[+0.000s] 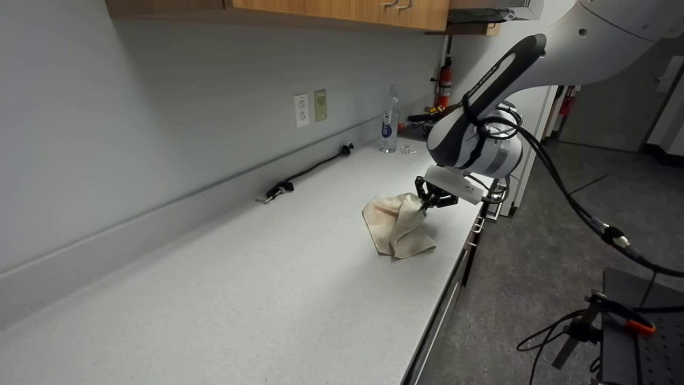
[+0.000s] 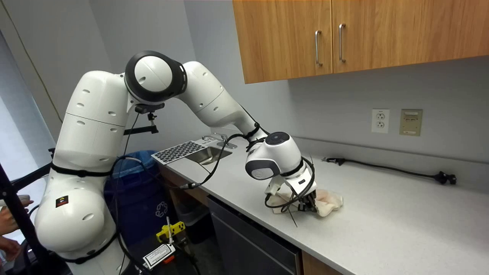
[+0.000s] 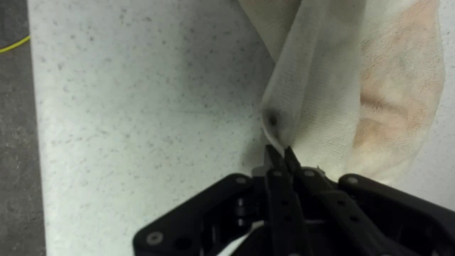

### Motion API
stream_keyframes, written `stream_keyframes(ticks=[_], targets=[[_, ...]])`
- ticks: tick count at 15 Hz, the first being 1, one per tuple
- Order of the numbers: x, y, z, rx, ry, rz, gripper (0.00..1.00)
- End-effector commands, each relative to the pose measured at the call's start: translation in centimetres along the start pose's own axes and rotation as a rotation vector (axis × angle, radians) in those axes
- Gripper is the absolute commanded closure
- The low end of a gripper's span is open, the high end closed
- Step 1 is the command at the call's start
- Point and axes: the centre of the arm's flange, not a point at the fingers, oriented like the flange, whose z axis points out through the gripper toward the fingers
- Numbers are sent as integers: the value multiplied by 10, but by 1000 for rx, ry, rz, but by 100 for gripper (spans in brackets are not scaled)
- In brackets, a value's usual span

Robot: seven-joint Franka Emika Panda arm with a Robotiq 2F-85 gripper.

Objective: Fold the towel

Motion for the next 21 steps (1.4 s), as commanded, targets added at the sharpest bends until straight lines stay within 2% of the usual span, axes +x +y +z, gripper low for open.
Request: stream_keyframes(ticks=[1,4,10,17,18,19,21], targets=[[-1,-35,-29,-87,101,-86,99],[3,-60,-36,-117,149,-170,99],[11,-106,-44,-31,135,-253,99],[8,-147,-36,91,-35,-263,99],[5,-151,-34,94,-61,-271,94],[3,-154,-34,92,-87,-282,71],[1,-156,-34,79,-115,-299,67]])
